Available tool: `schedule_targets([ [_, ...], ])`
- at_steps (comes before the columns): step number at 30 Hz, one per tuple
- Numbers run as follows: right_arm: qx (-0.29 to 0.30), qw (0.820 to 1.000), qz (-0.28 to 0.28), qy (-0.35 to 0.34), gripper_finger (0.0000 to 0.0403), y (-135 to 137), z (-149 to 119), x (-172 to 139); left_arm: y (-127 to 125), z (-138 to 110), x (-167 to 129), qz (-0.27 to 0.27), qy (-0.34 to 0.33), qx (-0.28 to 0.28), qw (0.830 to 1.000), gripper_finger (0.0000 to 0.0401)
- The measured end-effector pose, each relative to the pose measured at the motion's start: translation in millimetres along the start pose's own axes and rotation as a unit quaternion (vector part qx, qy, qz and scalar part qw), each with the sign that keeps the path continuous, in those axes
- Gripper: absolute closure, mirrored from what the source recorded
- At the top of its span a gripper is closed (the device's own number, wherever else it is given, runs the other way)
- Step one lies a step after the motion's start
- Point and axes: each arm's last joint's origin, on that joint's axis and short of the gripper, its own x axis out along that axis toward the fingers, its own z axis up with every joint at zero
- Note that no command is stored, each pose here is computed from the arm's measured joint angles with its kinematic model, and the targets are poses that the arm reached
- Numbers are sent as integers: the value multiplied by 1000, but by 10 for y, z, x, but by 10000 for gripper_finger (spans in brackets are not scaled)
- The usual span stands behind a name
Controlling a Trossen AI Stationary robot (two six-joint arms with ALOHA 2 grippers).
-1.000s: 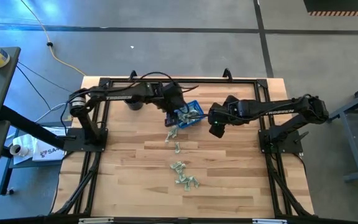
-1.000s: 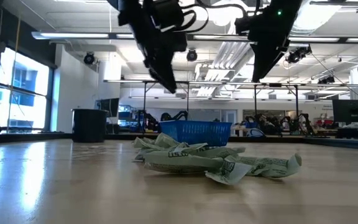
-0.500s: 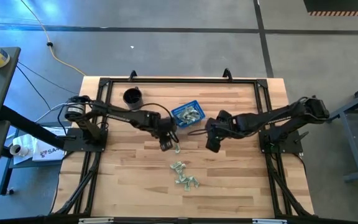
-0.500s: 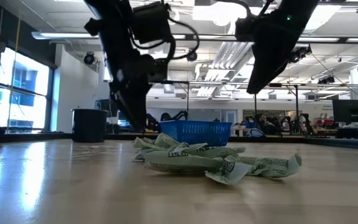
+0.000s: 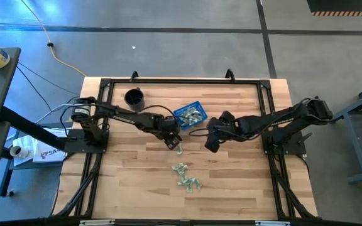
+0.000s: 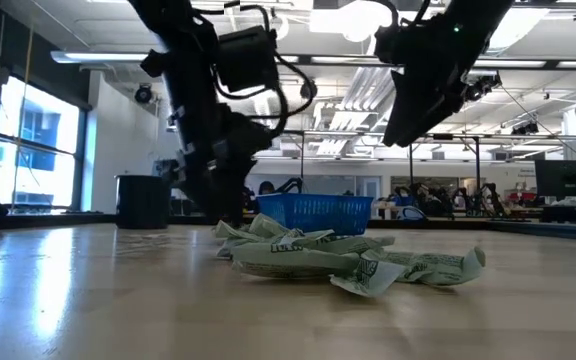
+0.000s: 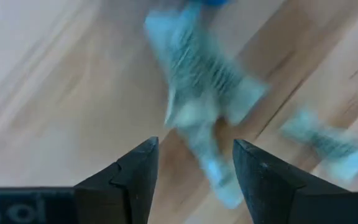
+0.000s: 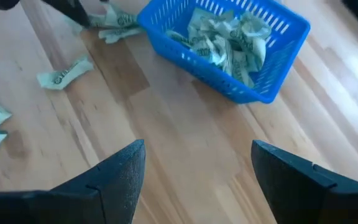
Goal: Pick and place Stevia / Truvia into bins
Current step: Put the green stevia packet into the blue bin
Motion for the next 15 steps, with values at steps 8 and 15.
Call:
schedule_targets([
  [8, -28, 992, 107, 60, 121, 118, -35, 71, 23, -44, -167, -15, 25, 36, 999, 182],
  [15, 16, 973, 212, 91, 121, 654, -178, 51, 29, -147, -437, 28, 11, 147, 989, 202],
])
